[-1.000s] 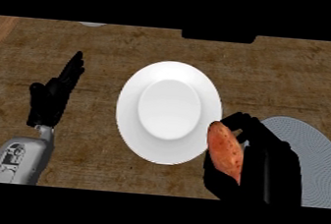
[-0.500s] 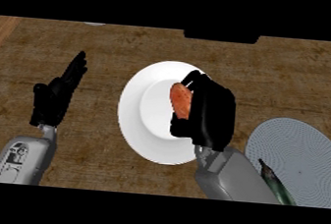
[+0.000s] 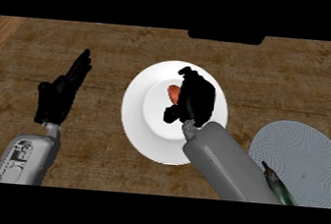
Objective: Pick the sweet potato from the placemat and place it in the plate
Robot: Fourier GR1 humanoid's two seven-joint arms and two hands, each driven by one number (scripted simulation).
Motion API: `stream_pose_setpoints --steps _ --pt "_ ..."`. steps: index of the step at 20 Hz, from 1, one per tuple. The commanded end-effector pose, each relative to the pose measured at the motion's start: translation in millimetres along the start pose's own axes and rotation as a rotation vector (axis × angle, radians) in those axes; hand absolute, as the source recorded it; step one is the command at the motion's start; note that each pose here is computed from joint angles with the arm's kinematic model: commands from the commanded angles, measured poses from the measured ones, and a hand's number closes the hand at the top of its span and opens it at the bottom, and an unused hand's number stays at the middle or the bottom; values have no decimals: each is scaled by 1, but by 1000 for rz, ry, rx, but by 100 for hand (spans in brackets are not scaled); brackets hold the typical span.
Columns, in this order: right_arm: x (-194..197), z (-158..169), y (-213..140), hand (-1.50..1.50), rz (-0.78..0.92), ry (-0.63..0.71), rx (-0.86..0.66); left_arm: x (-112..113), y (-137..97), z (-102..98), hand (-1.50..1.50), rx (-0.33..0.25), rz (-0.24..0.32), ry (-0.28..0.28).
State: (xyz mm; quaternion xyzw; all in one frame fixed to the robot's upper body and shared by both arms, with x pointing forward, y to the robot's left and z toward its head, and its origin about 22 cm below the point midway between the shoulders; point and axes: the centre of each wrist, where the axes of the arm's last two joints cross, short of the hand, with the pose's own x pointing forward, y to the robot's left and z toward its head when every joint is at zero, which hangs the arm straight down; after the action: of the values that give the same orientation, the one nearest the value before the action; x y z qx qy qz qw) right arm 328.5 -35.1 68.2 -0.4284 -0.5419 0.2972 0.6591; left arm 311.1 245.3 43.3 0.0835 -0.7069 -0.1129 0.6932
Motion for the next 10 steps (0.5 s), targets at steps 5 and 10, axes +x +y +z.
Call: stream_pose_setpoints --steps 5,10 --pt "-25 -17 43 -150 -170 28 2 -8 9 -5 0 8 -12 2" --pt "11 -17 5 -150 -452 -51 -88 -4 -6 1 0 -5 -3 5"
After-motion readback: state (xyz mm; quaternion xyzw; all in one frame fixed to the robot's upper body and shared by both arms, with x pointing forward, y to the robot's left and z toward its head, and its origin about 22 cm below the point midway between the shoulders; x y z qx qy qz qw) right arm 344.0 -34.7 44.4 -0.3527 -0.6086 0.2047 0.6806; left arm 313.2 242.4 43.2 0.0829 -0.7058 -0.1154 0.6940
